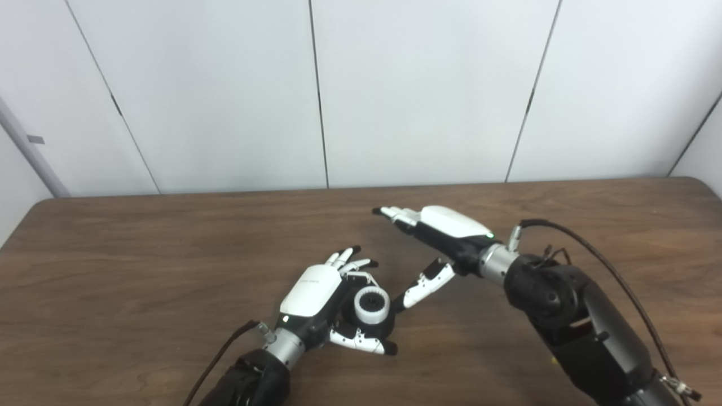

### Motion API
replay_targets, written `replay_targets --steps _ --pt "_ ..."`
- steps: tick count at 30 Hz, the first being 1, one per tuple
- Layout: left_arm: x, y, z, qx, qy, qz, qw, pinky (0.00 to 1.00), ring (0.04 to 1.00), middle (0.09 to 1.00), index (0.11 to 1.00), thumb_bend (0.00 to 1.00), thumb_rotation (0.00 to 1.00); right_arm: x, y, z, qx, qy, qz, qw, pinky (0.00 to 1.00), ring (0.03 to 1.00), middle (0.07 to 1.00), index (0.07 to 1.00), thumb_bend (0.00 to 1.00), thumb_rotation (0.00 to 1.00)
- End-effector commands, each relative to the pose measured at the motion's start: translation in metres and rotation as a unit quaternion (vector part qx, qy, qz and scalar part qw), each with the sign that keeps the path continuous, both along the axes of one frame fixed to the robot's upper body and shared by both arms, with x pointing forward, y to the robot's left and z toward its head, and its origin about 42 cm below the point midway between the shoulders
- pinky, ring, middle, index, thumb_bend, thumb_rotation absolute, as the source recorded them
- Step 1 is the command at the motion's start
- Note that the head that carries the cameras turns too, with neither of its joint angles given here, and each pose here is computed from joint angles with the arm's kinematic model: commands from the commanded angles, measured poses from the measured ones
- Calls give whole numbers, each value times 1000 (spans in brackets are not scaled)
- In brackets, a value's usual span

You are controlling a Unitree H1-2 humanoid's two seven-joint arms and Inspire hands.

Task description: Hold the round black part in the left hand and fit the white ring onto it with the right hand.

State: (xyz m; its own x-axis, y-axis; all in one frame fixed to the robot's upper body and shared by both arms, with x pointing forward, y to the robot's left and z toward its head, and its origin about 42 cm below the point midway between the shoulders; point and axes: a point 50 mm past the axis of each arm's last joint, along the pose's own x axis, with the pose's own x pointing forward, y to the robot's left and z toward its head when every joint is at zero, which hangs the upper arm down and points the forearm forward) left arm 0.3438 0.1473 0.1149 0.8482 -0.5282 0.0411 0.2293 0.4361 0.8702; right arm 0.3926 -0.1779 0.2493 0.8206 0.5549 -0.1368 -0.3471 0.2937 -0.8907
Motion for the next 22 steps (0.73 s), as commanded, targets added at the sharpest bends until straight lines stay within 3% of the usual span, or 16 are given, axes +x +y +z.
replay_targets --steps 1,7,13,15,18,22 --pt "-9 2 -23 35 46 -7 998 1000 1000 873 479 522 47 2 -1 22 21 -38 -1 999 1000 1000 1000 1000 1000 411" --pt "-8 2 -25 34 47 -6 998 1000 1000 872 479 522 48 -2 -15 17 37 -40 -23 998 1000 1000 1000 1000 1000 436" --pt "-4 5 -30 31 28 3 999 1000 1000 863 479 521 47 -17 -55 5 80 -38 -75 993 1000 1000 1000 1000 1000 507" --pt "-3 5 -31 29 15 10 999 1000 997 856 479 522 48 -29 -72 -6 127 -55 -103 985 1000 1000 1000 1000 1000 531" --pt "-1 7 -35 32 7 18 999 1000 1000 862 479 522 47 -56 -100 -36 212 -73 -136 965 1000 1000 1000 1000 850 565" --pt "2 9 -41 37 6 19 999 1000 1000 866 479 522 48 -92 -125 -64 261 -68 -159 950 1000 1000 1000 1000 711 581"
